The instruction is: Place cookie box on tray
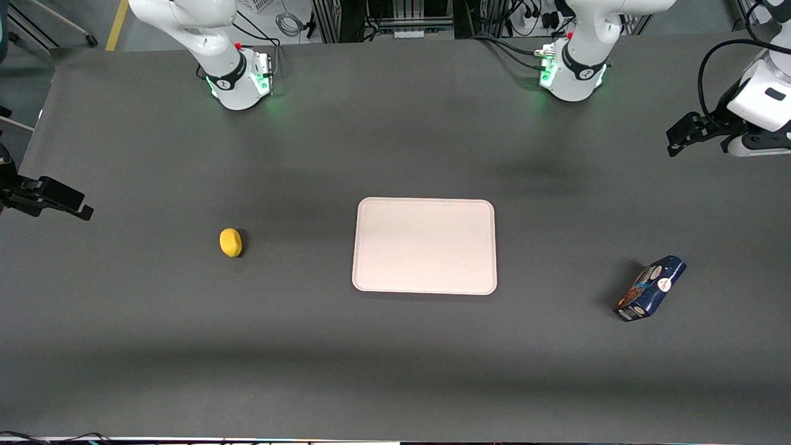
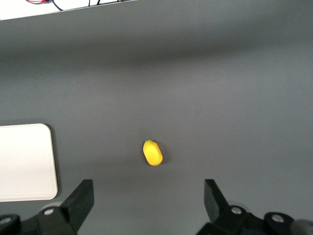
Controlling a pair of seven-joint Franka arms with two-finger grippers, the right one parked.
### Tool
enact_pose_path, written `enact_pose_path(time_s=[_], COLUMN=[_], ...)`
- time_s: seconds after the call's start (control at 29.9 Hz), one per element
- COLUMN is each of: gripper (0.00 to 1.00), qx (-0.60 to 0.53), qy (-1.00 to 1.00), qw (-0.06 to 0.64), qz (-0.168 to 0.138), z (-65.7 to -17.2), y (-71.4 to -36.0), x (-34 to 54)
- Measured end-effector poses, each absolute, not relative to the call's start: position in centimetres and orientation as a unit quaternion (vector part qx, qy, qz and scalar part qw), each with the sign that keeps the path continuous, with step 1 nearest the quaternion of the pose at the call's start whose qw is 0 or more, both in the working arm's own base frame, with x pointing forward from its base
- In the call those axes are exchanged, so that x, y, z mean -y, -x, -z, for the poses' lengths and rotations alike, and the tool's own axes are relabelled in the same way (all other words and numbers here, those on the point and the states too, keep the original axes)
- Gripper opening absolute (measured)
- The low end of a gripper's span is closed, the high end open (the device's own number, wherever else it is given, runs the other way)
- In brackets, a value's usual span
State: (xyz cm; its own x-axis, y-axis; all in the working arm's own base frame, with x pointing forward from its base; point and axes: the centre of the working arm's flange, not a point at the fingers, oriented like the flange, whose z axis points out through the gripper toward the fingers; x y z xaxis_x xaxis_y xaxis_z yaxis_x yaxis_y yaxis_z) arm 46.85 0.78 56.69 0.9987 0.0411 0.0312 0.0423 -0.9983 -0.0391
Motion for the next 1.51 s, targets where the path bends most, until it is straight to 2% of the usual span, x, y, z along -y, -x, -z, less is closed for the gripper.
enact_pose_path(time_s=[0.27,0.47,0.67,0.77,0.9,1.21,1.34,1.51], gripper=[1.00,1.00,1.00,1.00,1.00,1.00,1.00,1.00], qx=[0.021,0.022,-0.023,-0.059,-0.104,-0.176,-0.205,-0.231], qy=[0.999,0.999,0.999,0.998,0.993,0.978,0.971,0.967], qw=[0.020,0.021,0.029,0.035,0.047,0.057,0.059,0.064], qz=[0.016,0.029,0.020,0.005,-0.032,-0.100,-0.105,-0.089], z=[-56.8,-58.6,-61.7,-61.3,-56.6,-39.7,-34.9,-32.1], y=[-46.9,-47.7,-50.5,-52.8,-56.8,-63.7,-65.2,-66.7], x=[-0.8,-1.1,-2.1,-3.1,-3.7,-2.3,-2.3,-2.7])
